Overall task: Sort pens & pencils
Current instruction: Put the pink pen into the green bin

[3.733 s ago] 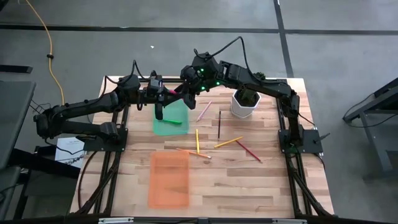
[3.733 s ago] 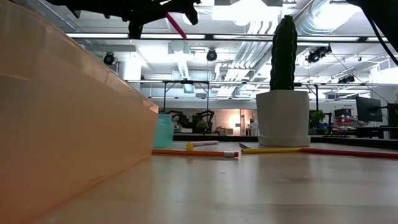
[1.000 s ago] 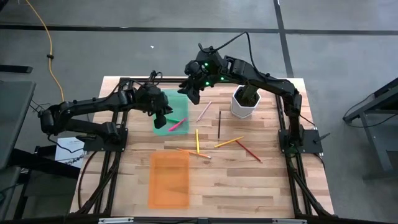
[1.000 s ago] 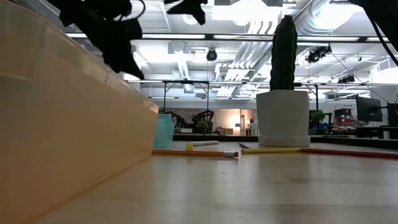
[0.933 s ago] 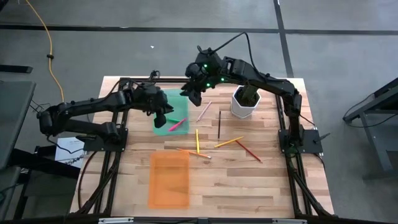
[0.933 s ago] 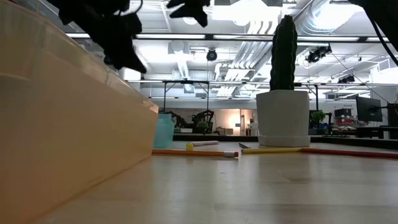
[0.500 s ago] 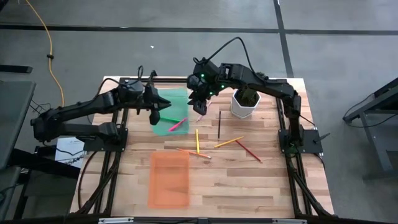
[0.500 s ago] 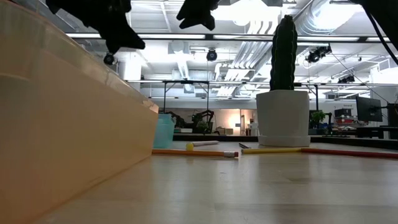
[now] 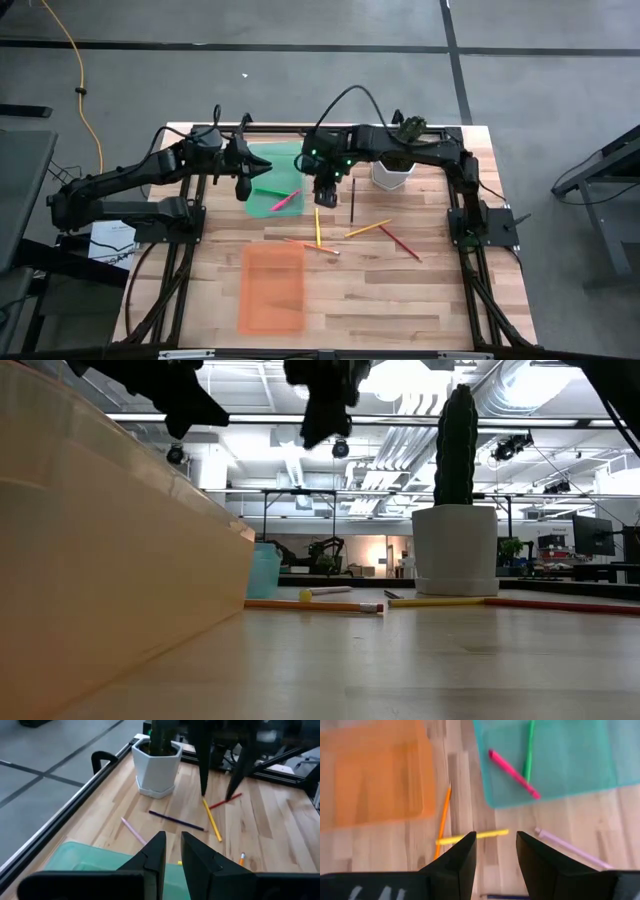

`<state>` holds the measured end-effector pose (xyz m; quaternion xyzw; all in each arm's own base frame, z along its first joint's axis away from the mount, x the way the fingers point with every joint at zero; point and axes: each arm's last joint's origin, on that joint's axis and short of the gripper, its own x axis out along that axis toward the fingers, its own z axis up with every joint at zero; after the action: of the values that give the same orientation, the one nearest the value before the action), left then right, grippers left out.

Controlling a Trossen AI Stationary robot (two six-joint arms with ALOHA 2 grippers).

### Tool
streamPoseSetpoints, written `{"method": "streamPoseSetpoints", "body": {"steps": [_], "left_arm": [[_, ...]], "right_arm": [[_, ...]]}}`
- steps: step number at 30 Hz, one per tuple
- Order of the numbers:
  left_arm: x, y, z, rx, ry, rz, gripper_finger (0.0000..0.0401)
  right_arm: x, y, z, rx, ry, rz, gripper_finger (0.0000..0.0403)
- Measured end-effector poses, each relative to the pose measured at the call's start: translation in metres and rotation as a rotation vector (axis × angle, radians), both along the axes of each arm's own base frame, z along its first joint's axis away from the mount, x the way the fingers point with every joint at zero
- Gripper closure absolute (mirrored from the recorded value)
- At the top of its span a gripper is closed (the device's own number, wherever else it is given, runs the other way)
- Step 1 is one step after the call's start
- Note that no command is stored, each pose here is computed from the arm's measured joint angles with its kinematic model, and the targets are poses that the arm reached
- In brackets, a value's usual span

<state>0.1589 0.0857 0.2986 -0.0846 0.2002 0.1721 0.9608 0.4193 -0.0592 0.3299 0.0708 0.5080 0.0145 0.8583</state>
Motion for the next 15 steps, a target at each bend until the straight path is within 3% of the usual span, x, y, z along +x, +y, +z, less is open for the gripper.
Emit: {"method": "streamPoseSetpoints", "body": {"steps": [7,15], "left_arm": [[0.000,0.000,0.000,-0.009,0.001,-0.005,0.0354],[-0.001,-0.001,-0.002,-0.022,0.018,-0.011,0.0354]], "right_arm": [[0.001,0.009,-0.039,0.024,0.095,0.012,0.0272],[0.002,0.009,-0.062,0.073,0.115,-0.042,0.0272]]}}
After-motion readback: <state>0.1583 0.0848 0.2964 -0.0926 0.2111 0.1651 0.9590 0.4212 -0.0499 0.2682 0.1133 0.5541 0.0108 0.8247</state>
